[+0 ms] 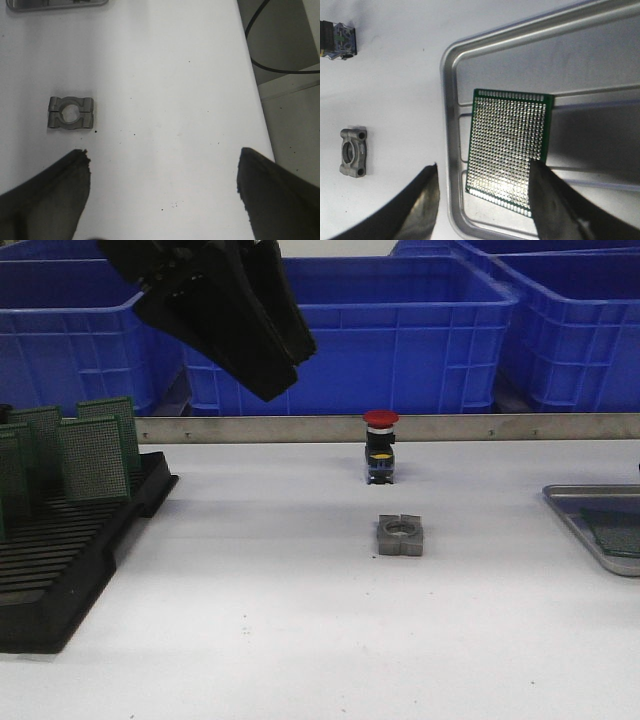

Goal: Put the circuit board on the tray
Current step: 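Lower the board onto the silver tray with the right gripper and release, then lower the left gripper onto another green board in the rack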

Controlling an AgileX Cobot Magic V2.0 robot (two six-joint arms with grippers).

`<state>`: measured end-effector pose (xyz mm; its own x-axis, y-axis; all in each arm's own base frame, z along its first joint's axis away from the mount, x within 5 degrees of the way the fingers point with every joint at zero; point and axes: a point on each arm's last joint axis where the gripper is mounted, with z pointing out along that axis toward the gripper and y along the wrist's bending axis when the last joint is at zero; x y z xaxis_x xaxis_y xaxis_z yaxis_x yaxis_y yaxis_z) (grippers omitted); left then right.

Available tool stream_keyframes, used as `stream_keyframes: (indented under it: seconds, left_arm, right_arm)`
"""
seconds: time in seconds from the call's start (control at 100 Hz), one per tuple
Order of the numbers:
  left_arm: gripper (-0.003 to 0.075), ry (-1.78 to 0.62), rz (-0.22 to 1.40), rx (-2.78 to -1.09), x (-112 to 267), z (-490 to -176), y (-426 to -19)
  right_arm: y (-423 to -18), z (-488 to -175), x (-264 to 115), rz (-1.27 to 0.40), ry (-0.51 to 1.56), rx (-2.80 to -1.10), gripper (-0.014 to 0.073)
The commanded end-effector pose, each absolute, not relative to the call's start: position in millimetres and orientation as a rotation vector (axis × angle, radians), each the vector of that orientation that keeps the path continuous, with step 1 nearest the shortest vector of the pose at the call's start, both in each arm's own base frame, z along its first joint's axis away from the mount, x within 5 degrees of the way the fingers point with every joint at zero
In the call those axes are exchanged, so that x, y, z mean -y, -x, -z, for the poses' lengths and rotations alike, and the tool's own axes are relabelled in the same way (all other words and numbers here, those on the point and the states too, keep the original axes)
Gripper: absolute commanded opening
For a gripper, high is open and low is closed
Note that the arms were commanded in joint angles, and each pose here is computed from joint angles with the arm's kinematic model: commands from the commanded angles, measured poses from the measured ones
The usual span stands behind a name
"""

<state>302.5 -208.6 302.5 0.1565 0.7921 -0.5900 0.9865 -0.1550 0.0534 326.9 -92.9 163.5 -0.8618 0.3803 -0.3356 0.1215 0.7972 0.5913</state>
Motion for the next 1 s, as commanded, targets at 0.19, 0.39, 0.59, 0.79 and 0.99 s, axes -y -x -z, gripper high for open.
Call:
stream_keyframes:
  seconds: [0.19,0.39,0.59,0.79,0.99]
  left_arm:
    - [0.0566,-2.002,0.585,-1.637,199.4,-332.1,-293.7]
    - [0.0566,-2.029,0.277,-1.719,159.3,-340.8,-317.8]
    - [0.0566,-1.926,-0.028,-1.836,105.2,-342.4,-348.6]
    - [0.0566,-1.803,-0.15,-1.896,72.1,-337.4,-369.4]
    - [0.0566,-1.795,-0.149,-1.934,65.5,-321.2,-381.8]
  right_arm:
    - [-326.6,-191.3,90.4,-0.824,-0.323,-2.475,0.043]
    - [-325.8,-191.9,88.6,-0.852,-0.315,-2.477,0.043]
    - [-325.9,-192.2,88.4,-0.858,-0.317,-2.473,0.043]
    - [-326.5,-192.9,88.1,-0.867,-0.327,-2.463,0.043]
    - [-326.9,-193.3,88.0,-0.871,-0.333,-2.457,0.043]
